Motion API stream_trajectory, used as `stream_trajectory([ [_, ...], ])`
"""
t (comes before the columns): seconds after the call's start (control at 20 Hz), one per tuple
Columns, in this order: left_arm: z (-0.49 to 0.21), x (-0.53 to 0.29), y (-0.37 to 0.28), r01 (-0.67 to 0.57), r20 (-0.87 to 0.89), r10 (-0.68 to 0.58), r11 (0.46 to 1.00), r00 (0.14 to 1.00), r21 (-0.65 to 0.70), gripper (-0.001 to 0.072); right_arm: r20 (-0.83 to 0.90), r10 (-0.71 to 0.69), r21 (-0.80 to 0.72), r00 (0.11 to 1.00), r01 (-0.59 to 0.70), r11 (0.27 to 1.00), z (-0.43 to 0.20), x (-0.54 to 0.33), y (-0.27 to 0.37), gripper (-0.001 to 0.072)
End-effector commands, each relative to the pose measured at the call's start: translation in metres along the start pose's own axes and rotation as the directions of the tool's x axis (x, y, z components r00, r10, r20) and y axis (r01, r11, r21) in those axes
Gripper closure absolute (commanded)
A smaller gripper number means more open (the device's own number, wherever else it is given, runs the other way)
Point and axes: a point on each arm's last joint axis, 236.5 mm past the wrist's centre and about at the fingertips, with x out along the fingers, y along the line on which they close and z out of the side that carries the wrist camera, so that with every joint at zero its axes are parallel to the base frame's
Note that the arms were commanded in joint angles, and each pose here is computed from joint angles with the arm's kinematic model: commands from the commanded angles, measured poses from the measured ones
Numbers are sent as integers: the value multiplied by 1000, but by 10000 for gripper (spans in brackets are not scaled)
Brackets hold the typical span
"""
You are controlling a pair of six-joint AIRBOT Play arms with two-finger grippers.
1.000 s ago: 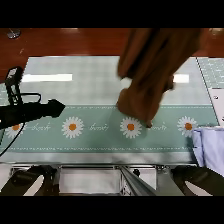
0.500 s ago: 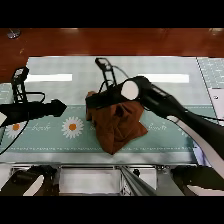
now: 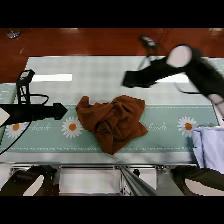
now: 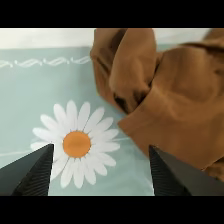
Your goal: Fold the shirts.
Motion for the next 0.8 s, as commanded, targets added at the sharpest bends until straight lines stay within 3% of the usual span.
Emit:
stream_trajectory([
  [0.0, -37, 16, -19, 118, -147, -126, 991, 981, -62, 7, -52, -351, 188, 935, 354, 916, -67, -69, -147, 102],
  [0.15, -76, 51, -61, 335, -222, -376, 921, 900, -199, 7, -25, -257, 367, 966, 248, 897, -144, -43, -155, 102],
  [0.3, -91, 61, -100, 533, -232, -593, 801, 771, -275, 7, -19, -117, 450, 993, 114, 886, -201, -12, -127, 102],
  [0.45, -84, 85, -100, 548, -201, -596, 799, 777, -247, 7, -45, -3, 505, 999, 26, 862, -229, 9, -106, 102],
  [0.6, -76, 96, -112, 586, -163, -619, 782, 768, -210, 14, -73, 24, 483, 997, 14, 875, -237, 17, -95, 102],
  [0.65, -75, 96, -116, 596, -173, -628, 777, 759, -202, 137, -92, 31, 476, 995, 17, 879, -240, 19, -91, 102],
  [0.7, -74, 93, -121, 613, -181, -639, 769, 748, -181, 494, -121, 33, 468, 992, 27, 883, -245, 23, -89, 102],
  [0.75, -69, 86, -126, 646, -187, -658, 753, 730, -129, 686, -154, 31, 468, 988, 46, 882, -251, 27, -89, 102],
])
